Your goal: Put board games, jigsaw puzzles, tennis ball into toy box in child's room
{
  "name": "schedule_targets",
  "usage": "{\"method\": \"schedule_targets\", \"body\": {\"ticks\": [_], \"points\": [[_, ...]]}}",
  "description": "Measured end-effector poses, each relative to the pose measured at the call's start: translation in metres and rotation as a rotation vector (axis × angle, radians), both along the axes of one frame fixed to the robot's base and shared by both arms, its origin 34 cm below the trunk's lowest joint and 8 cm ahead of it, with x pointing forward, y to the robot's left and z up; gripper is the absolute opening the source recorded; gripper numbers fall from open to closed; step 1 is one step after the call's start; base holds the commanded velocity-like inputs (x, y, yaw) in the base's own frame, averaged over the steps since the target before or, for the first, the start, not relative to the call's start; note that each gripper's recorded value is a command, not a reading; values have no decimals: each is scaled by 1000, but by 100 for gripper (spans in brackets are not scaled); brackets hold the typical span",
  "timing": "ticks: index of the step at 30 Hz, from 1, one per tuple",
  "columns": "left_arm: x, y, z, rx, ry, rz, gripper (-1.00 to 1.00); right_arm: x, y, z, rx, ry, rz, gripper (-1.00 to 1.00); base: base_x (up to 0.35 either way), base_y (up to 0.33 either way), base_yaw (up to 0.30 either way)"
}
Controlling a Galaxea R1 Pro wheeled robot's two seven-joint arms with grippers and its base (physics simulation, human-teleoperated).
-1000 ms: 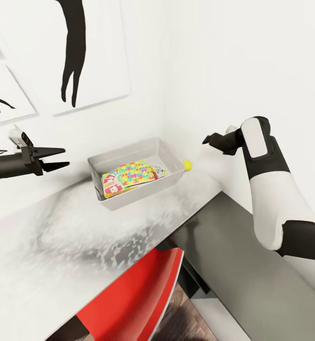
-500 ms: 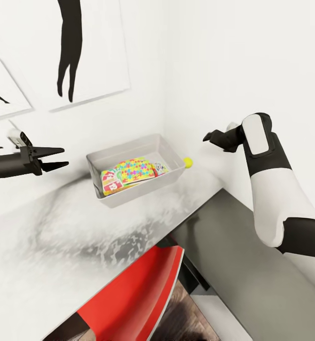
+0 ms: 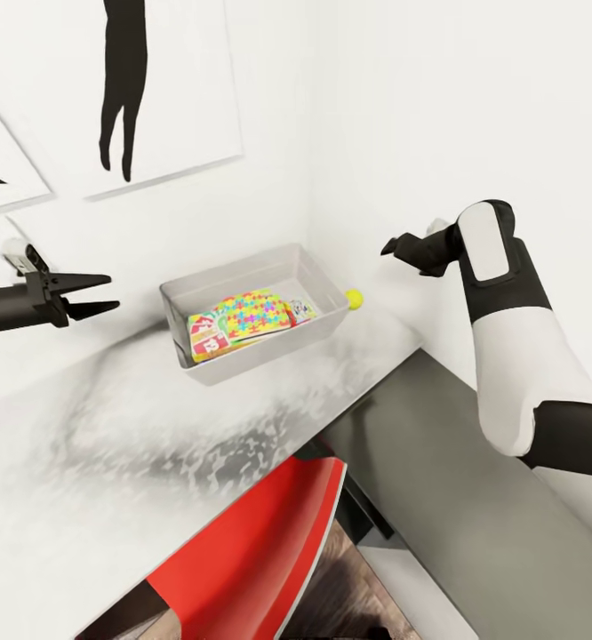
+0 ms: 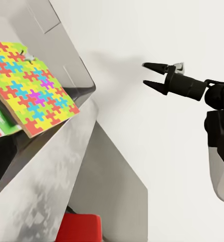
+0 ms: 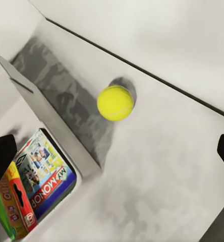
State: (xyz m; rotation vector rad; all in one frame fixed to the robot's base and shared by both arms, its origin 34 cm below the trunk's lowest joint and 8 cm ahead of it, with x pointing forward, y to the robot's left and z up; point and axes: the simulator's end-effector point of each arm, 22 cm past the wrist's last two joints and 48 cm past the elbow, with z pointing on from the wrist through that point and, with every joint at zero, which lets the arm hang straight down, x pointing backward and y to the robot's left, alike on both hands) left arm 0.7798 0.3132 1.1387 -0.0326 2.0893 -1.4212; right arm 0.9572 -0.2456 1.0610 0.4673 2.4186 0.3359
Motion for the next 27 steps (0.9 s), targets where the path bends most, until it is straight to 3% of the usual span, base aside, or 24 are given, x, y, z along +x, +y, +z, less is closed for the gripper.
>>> {"method": "schedule_targets", "body": {"ticks": [19,27], "points": [[4,8,-19,12,29,11,100,7,-2,-16,-2,15,-2,100,0,0,0],[10,35,-11,39,11,58,100,10,1,-20,5,16,1,100,0,0,0]]}}
